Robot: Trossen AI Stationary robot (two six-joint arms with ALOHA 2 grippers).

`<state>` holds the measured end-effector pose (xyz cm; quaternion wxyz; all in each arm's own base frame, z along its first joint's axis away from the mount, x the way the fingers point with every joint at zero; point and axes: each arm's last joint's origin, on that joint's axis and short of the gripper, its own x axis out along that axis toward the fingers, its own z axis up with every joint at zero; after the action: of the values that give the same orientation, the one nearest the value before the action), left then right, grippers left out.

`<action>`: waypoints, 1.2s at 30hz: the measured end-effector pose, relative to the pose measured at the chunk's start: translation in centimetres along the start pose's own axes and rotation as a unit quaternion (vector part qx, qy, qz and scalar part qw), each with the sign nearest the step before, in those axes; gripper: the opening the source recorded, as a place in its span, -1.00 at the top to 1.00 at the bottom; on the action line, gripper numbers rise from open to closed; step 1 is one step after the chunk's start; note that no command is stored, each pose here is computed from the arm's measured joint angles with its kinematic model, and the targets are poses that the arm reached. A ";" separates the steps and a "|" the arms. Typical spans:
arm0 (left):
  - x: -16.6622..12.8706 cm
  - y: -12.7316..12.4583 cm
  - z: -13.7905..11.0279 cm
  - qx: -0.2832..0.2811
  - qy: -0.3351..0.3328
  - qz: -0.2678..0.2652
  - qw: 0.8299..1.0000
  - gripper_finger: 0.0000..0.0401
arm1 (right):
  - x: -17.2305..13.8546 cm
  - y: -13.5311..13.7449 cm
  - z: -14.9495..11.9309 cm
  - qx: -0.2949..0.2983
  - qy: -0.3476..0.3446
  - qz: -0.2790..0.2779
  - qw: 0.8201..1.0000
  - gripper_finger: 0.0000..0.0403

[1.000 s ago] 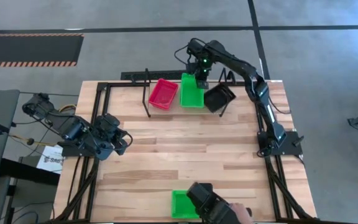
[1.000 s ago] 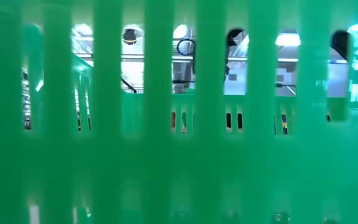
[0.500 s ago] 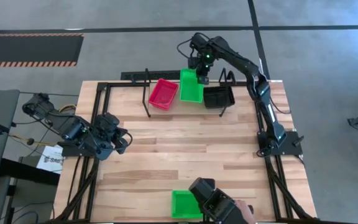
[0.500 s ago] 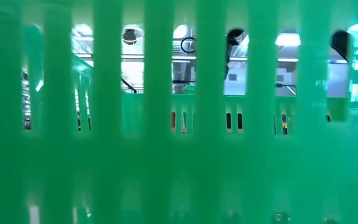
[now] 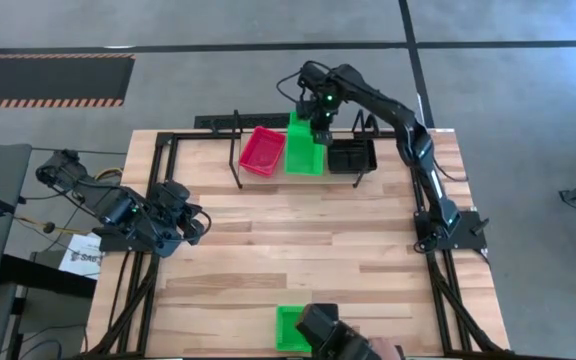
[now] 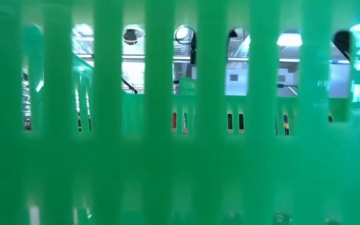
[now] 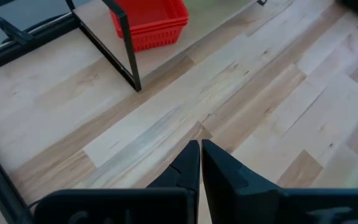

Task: Stack baskets on shelf by color
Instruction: Stack the left green bin on top of the other green bin on the shelf

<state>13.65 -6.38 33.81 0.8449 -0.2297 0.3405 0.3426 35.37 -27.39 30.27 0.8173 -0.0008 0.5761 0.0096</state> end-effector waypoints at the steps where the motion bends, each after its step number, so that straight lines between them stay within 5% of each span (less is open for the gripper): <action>1: 0.0 0.0 0.0 0.000 0.000 0.000 1.000 0.99 | -0.4 0.3 0.2 -0.006 -0.002 -0.012 1.000 0.99; 9: 0.0 0.0 0.0 0.000 0.000 0.000 1.000 0.99 | -5.7 -0.4 0.9 -0.030 -0.062 -0.191 0.979 0.99; 13: 0.0 0.0 0.0 0.000 0.000 0.000 1.000 0.99 | -7.4 -2.4 -0.2 -0.006 -0.093 -0.235 0.968 0.99; 25: 0.0 -0.1 0.0 -0.005 0.000 -0.003 1.000 0.99 | -3.6 -5.9 -2.0 0.024 -0.054 -0.200 0.978 0.99; 36: 0.0 -0.1 0.0 -0.005 -0.001 -0.003 1.000 0.99 | -1.8 -5.8 -2.8 0.035 -0.016 -0.151 0.988 0.99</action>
<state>13.70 -6.42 33.83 0.8450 -0.2347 0.3371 0.3424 32.19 -33.27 30.95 0.8179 -0.0585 0.5565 -0.1342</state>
